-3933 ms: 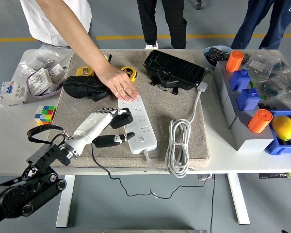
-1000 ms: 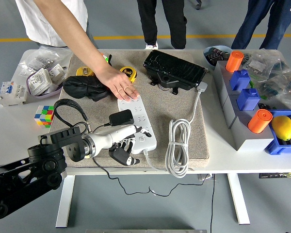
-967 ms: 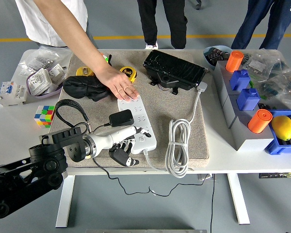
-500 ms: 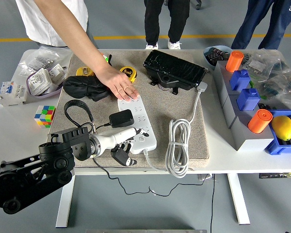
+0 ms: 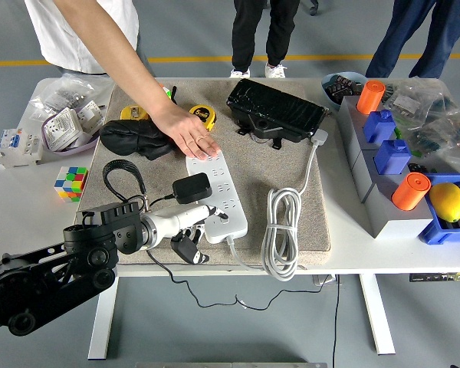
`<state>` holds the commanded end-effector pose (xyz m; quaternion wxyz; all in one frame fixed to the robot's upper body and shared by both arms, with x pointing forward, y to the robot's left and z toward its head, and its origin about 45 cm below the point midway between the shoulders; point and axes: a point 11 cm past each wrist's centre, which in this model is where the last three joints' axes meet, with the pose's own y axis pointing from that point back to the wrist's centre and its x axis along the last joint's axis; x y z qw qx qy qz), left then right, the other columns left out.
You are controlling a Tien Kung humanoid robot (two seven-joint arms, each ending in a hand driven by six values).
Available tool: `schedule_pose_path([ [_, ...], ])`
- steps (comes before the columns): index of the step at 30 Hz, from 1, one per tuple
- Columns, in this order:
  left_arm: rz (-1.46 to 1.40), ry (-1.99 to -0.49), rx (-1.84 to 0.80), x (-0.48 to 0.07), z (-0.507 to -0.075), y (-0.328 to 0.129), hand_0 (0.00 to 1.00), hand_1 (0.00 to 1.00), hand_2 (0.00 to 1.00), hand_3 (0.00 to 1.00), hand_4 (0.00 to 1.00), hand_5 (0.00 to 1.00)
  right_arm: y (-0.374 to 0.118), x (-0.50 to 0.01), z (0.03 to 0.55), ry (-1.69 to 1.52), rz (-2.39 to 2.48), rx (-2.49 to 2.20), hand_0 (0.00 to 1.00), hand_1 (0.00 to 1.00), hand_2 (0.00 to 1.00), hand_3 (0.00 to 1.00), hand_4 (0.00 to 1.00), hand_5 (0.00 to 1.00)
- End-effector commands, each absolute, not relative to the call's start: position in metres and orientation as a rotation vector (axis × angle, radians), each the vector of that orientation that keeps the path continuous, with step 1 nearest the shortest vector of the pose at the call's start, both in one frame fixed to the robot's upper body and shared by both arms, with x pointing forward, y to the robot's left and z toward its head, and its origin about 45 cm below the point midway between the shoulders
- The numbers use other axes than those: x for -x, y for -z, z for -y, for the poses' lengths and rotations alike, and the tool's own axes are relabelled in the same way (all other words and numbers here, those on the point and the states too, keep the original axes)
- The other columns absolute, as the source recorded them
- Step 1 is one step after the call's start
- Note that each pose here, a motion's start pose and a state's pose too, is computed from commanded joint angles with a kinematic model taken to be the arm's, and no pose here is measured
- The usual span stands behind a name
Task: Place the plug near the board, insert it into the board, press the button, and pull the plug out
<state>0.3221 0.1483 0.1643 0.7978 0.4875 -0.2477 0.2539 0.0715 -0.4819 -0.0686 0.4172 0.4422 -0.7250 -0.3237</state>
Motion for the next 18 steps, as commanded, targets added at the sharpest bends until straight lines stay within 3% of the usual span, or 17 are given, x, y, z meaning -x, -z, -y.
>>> schedule_pose_path([
  [18, 0.524, -0.55, -1.027, -0.324, -0.148, -0.166, 0.054, 0.112, 0.181, 0.908, 0.797, 0.002, 0.069, -0.072, 0.481, 0.813, 1.82, -1.111, 0.605, 0.622, 0.589, 0.545, 0.9, 0.37],
])
